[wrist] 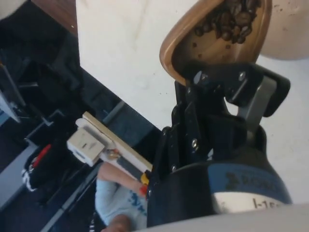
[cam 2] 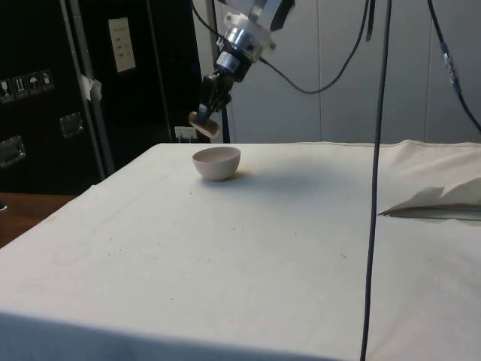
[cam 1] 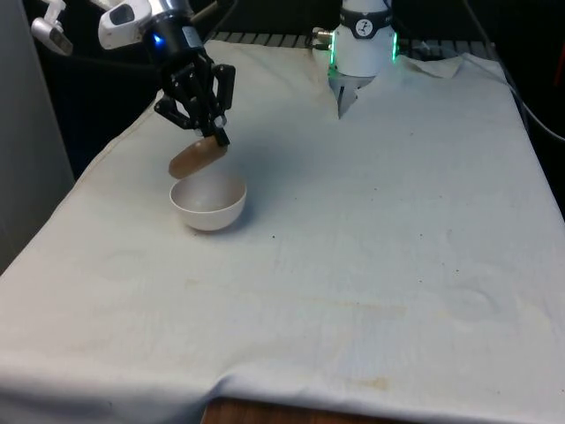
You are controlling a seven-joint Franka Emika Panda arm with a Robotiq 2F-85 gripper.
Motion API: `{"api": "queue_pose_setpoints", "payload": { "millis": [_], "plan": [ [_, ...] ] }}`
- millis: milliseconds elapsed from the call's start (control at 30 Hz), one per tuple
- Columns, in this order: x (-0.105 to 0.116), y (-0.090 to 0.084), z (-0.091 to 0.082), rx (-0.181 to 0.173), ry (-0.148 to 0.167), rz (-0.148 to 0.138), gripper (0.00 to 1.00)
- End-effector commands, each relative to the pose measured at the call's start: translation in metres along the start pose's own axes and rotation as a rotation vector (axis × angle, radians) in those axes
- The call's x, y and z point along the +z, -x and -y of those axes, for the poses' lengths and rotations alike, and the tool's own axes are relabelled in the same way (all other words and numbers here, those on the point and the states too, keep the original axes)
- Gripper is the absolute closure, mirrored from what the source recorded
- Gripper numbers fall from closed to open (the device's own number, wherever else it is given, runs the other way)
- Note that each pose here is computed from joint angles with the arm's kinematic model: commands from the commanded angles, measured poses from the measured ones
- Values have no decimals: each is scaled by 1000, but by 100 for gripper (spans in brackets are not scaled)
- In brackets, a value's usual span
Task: Pour the coffee beans from the cup into the bowl.
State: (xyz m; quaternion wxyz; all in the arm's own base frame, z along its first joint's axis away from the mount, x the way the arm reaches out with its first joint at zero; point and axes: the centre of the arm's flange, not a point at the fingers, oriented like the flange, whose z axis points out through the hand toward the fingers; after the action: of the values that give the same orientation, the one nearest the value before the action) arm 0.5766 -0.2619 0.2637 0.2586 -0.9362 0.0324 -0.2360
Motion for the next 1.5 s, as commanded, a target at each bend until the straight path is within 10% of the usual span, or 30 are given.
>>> {"api": "queue_pose_setpoints", "payload": {
  "millis": [0,1467],
  "plan": [
    [0,-1,-3,4,-12,-9,100],
    [-2,30,16,112,-176,-63,100]
  ]
}}
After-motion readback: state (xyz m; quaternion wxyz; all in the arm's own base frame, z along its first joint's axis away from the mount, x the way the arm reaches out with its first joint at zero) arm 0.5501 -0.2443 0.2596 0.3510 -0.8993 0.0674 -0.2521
